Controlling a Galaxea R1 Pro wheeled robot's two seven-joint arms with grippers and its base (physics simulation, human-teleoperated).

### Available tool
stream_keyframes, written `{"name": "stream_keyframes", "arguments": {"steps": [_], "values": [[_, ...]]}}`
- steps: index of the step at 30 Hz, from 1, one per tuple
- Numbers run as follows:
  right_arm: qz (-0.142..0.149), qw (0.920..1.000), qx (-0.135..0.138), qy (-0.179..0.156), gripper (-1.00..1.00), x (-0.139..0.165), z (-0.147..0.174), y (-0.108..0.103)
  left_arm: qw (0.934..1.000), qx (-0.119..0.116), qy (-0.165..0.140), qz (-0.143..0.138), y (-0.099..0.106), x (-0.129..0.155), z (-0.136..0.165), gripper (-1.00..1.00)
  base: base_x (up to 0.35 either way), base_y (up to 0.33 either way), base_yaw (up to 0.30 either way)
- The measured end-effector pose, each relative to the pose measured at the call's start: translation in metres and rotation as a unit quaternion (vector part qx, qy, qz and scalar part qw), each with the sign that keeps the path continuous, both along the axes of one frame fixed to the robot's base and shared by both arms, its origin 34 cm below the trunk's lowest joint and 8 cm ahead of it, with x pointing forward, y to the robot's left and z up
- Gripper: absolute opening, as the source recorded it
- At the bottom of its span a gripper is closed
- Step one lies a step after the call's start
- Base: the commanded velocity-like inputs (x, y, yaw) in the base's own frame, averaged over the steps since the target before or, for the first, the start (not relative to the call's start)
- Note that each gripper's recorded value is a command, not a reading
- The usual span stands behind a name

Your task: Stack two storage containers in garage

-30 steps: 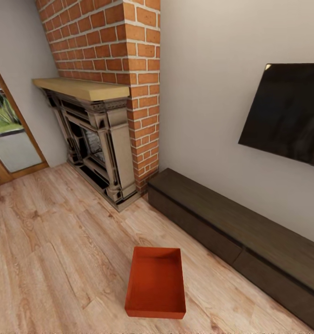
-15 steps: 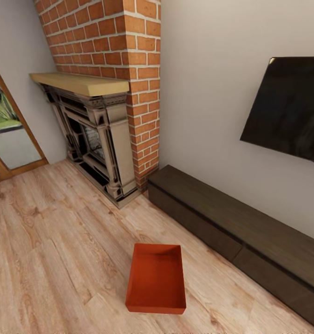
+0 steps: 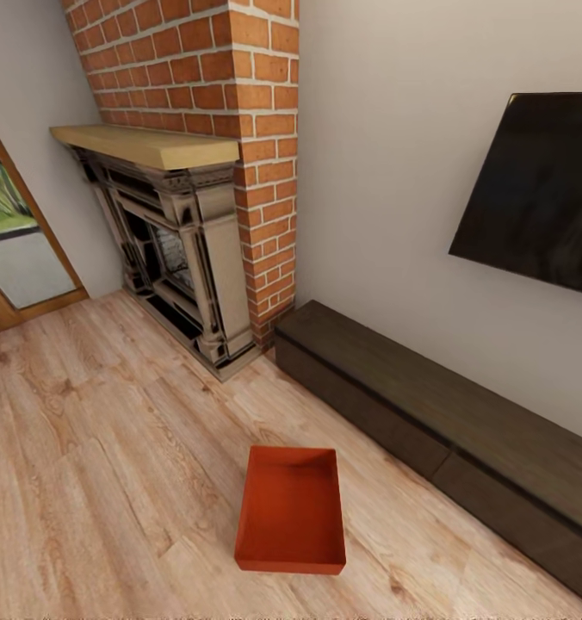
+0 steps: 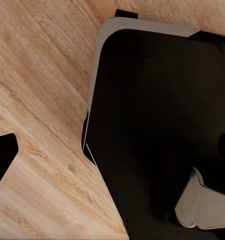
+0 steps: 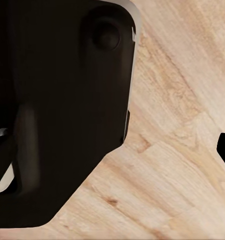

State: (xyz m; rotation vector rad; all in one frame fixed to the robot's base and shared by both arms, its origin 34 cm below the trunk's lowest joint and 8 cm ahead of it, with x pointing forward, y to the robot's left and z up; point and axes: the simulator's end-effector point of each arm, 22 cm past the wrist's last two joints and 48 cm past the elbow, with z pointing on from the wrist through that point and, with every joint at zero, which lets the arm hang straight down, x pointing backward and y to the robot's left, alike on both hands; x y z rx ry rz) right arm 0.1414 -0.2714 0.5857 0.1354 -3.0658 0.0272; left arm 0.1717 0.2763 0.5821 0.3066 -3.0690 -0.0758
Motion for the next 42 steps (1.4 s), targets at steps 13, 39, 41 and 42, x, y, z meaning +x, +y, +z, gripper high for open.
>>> {"name": "stream_keyframes", "arguments": {"steps": [13,39,41,42], "values": [[0.0,0.9999,0.0,0.011,1.0,-0.009,0.0,0.0,0.9999,0.003,0.011,0.0,0.001,-0.009,-0.001,1.0,0.0,0.0,0.0],[0.0,0.9995,0.0,0.031,1.0,-0.025,-0.001,0.0,0.9995,0.003,0.032,-0.002,0.001,-0.025,-0.002,1.0,0.0,0.0,0.0],[0.0,0.9995,0.0,0.032,1.0,-0.026,-0.001,0.0,0.9994,0.003,0.033,-0.002,0.001,-0.026,-0.002,1.0,0.0,0.0,0.0],[0.0,0.9995,0.0,0.033,1.0,-0.026,-0.001,0.0,0.9994,0.002,0.034,-0.002,0.0,-0.027,-0.002,1.0,0.0,0.0,0.0]]}}
